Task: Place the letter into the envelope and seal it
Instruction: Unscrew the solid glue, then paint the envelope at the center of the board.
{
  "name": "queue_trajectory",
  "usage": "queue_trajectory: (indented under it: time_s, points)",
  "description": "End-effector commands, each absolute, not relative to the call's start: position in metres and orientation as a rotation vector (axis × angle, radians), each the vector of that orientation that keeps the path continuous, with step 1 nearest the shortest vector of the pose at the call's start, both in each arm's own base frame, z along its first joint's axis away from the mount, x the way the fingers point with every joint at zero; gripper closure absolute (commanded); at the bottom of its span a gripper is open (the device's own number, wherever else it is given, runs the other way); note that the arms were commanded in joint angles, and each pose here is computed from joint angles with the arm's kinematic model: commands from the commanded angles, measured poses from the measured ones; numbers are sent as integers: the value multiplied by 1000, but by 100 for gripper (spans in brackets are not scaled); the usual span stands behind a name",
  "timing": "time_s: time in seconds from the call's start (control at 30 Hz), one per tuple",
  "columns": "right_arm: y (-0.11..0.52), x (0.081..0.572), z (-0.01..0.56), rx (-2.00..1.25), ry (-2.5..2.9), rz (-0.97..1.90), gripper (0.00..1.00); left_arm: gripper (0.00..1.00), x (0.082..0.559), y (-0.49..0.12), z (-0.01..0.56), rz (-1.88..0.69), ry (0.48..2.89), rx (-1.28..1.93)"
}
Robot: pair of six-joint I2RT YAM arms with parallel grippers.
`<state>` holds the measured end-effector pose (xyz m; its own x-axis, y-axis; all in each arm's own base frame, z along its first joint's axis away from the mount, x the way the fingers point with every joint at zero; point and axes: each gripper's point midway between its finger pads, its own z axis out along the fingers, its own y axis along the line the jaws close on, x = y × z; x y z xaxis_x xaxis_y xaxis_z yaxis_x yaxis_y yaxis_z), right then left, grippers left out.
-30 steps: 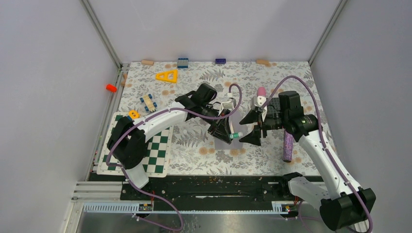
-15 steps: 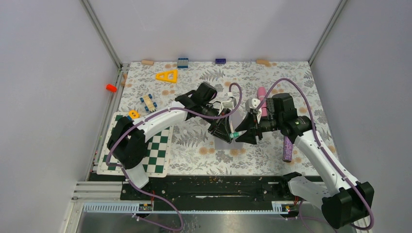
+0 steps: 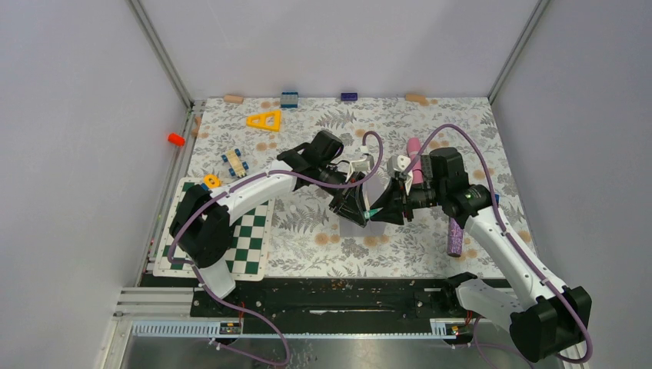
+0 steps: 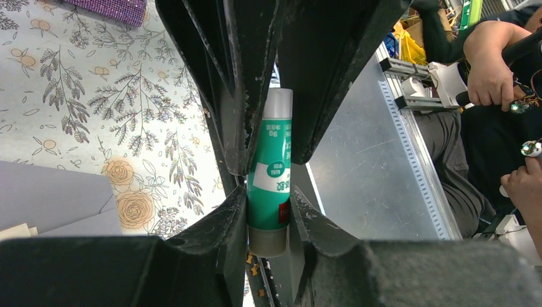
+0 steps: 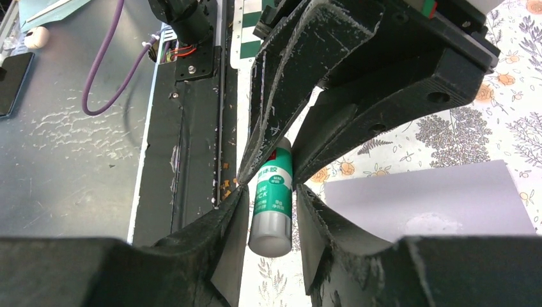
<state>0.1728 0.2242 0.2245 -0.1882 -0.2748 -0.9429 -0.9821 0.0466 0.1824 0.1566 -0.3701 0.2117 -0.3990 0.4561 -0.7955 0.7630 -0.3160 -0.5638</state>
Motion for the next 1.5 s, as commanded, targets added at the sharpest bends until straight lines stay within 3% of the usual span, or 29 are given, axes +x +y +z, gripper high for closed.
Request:
queue_trajectory:
  time_s: [0.0,0.23,0.3,0.4,0.57,0.63,0.8,1.0,1.1,1.27,1.47]
  points:
    - [228,170,228,-1324,1527,1194,60,90,158,-375,236,-1769,1529,1588]
    - [230,168,230,-1326,1521,1209,92,90,159,-375,237,-1762,1531,1586]
    - [230,168,231,-1325,1521,1214,100,85,159,-376,236,-1758,1534,1586]
    - [229,170,231,-1318,1533,1197,100,61,162,-375,236,-1739,1542,1579]
    - [218,183,233,-1292,1611,1035,100,5,202,-362,242,-1597,1563,1468]
    - [209,191,231,-1293,1651,937,100,1,237,-350,247,-1541,1594,1319]
    - [189,211,216,-1293,1770,729,100,3,304,-324,232,-1466,1703,956]
    - [168,258,190,-1198,1995,506,100,21,330,-321,181,-1343,1911,714]
    - [170,277,177,-1127,2113,504,100,31,333,-321,165,-1385,1969,579]
    - [184,297,163,-998,2298,577,100,59,335,-325,133,-1462,2116,372]
    - [194,303,136,-944,2439,535,100,85,342,-329,95,-1452,2235,239]
